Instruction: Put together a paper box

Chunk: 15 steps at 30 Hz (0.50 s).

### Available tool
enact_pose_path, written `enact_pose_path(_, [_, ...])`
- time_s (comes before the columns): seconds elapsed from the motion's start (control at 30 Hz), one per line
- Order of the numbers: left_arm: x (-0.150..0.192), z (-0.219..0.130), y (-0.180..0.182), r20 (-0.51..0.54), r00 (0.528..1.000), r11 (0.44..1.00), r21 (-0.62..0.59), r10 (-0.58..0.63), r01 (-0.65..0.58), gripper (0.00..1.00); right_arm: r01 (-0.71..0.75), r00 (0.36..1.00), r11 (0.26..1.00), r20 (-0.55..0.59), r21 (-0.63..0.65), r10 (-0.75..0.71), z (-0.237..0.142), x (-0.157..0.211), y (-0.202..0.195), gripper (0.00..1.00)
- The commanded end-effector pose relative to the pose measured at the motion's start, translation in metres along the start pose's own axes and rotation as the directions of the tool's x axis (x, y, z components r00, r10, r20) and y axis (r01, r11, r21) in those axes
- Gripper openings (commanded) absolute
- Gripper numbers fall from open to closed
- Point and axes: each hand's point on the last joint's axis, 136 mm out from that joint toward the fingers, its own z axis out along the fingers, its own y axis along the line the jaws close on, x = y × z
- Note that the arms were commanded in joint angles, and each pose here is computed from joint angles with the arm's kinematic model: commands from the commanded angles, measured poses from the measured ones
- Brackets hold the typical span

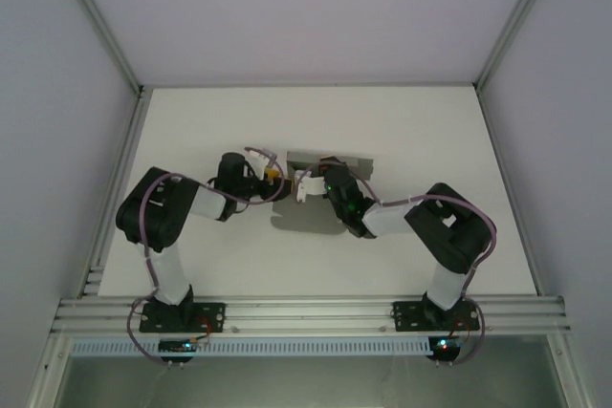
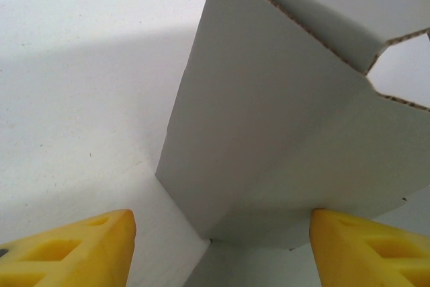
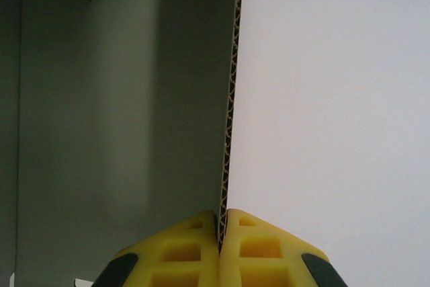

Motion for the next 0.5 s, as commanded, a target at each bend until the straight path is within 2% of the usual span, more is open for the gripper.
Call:
enact_pose_path(0.0, [-0.026, 0.007, -0.014, 0.09, 0.991, 0.994, 0.041, 0.099, -0.103, 0.69, 0.043, 0.998, 0.993, 0.057, -0.113, -0.037, -0.01, -0.013, 0.04, 0.0])
enact_pose_path(0.4, [-0.042, 0.029, -0.032, 0.086, 0.987, 0.972, 0.186, 0.133, -0.147, 0.66, 0.021, 0.994, 0.969, 0.112, -0.247, 0.007, -0.015, -0.026, 0.063, 0.0])
enact_pose_path(0.47, [-0.043, 0.032, -0.035, 0.087, 0.987, 0.969, 0.195, 0.134, -0.149, 0.61, 0.02, 0.993, 0.966, 0.114, -0.259, 0.01, -0.013, -0.027, 0.066, 0.0])
